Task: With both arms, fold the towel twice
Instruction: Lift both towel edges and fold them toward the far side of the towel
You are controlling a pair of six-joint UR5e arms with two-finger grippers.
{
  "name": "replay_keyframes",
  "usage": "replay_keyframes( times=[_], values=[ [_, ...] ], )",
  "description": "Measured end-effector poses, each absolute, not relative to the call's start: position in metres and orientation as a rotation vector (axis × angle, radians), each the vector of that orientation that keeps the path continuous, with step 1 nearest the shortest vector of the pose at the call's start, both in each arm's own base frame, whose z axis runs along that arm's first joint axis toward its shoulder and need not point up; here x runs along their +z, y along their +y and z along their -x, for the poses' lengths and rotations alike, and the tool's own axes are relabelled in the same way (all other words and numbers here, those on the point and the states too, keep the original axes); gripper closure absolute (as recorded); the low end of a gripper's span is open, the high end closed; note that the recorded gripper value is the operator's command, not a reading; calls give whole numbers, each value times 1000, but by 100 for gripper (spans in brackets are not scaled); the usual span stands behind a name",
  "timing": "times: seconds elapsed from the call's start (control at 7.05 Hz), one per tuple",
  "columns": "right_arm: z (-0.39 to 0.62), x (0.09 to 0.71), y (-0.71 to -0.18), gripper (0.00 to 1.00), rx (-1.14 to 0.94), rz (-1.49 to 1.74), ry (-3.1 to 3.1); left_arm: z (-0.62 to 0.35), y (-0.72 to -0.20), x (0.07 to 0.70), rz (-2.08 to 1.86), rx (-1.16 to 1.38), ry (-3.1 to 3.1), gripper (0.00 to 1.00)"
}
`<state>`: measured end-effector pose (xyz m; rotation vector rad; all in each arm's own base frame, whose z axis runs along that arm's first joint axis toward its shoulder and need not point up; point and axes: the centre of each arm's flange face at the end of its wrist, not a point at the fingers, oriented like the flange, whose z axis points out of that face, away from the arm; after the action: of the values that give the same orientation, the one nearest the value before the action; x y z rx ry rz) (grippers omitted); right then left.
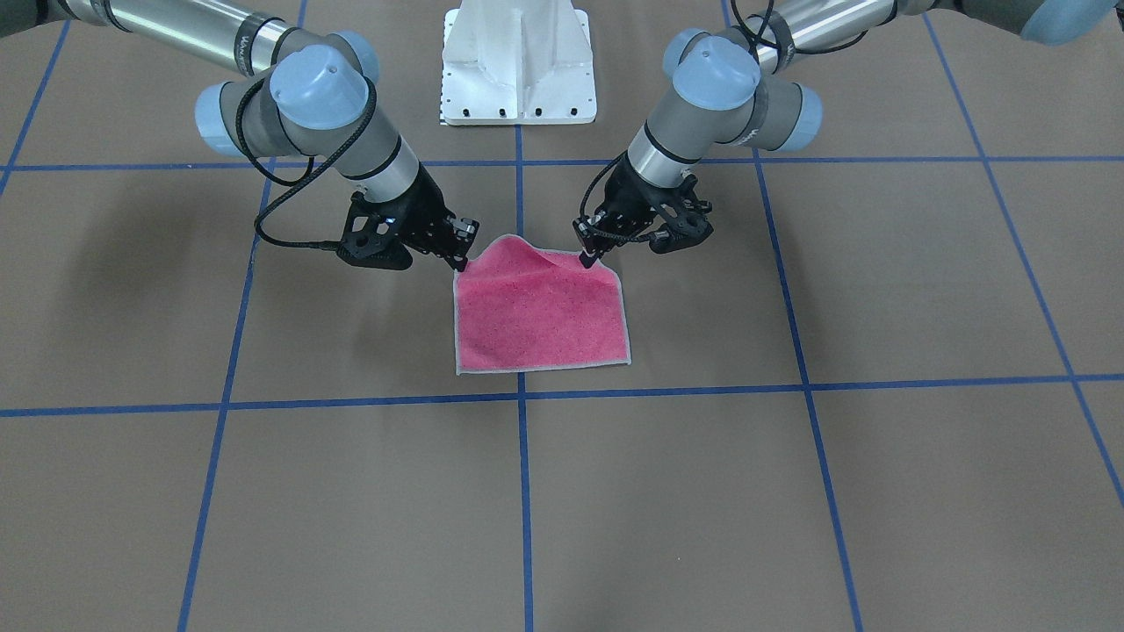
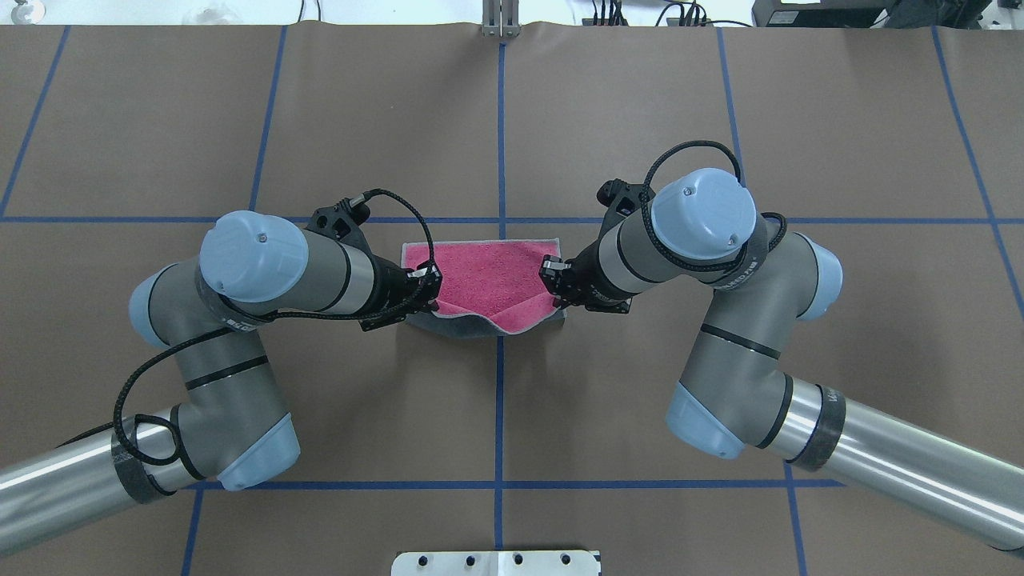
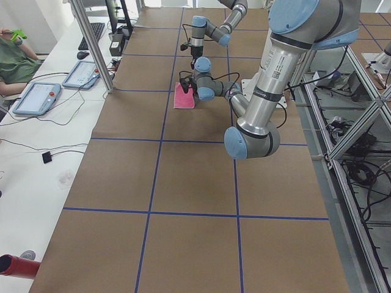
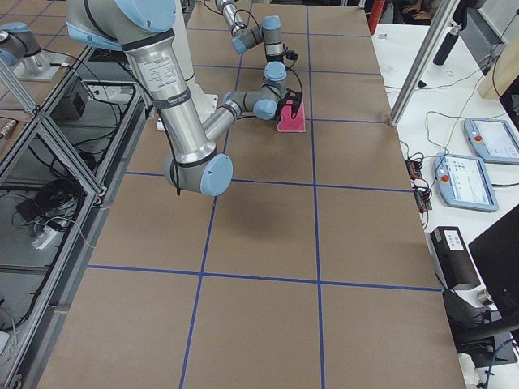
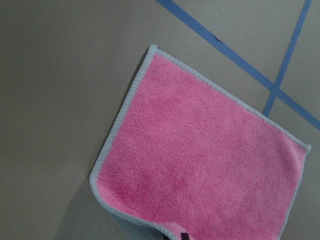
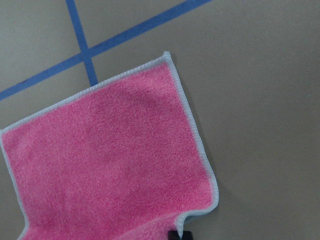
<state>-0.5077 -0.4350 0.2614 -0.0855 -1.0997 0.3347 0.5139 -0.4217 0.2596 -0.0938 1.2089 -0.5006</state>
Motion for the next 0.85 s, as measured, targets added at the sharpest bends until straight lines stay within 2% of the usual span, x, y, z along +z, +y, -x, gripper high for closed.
replay_keyframes(
  times=[0.85],
  values=[
    [524, 256, -489, 100, 379, 52, -1109, -507, -466, 289, 59, -556, 1151, 100]
  ],
)
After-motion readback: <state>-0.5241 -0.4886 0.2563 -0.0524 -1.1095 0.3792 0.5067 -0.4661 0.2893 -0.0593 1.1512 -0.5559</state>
